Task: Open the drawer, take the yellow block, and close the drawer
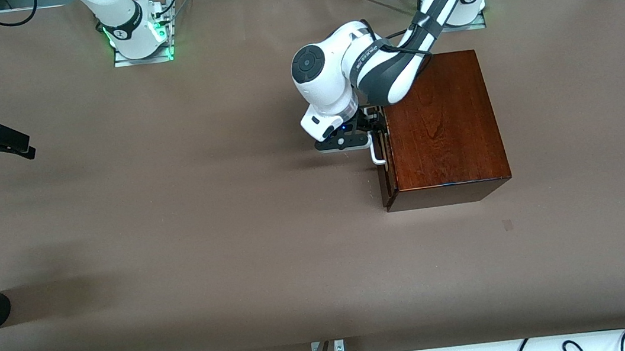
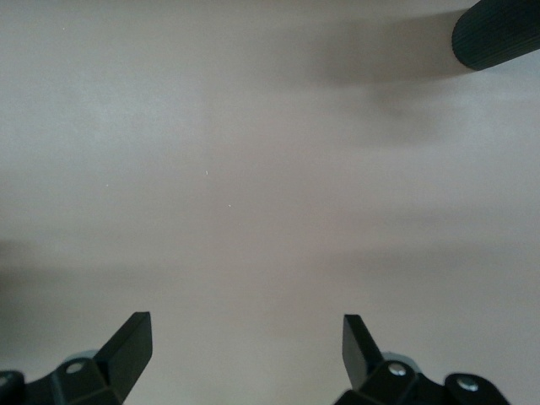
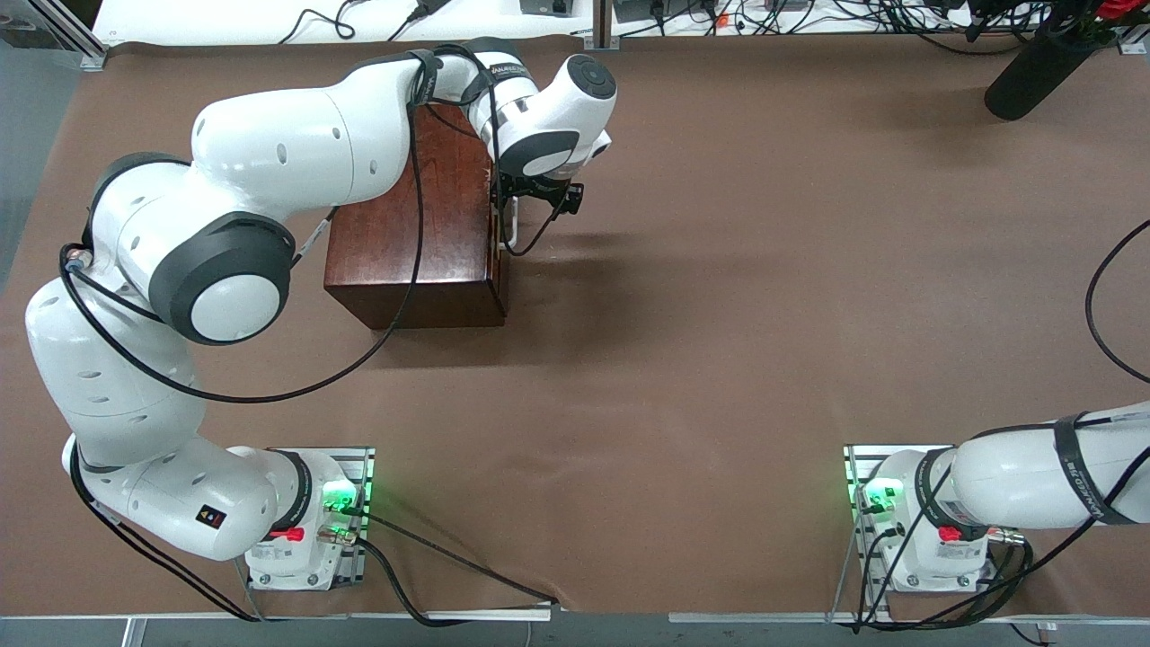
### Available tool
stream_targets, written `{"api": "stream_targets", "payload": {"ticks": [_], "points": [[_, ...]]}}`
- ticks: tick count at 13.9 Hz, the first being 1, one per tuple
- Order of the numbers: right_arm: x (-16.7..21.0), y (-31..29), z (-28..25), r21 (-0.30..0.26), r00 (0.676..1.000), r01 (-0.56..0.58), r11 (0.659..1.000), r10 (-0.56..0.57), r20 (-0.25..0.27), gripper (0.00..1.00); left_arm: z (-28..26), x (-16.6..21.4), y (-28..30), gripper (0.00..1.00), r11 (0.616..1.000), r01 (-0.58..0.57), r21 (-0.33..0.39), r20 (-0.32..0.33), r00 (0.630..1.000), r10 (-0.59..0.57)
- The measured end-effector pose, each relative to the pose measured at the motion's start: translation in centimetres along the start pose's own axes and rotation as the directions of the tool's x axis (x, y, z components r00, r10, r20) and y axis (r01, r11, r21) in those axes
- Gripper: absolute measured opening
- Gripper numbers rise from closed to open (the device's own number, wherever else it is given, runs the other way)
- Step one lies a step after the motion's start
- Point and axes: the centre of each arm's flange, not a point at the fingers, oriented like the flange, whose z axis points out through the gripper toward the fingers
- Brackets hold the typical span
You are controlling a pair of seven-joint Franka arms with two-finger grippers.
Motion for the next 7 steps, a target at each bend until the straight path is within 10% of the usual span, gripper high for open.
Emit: {"api": "stream_targets", "payload": {"ticks": [7], "points": [[0.00, 0.00, 0.00, 0.000, 1.000, 0.000, 1.000, 0.000, 0.000, 1.00, 0.21, -0.35, 1.06, 1.00, 1.000, 0.008, -0.025, -0.014, 1.000, -0.009]]}}
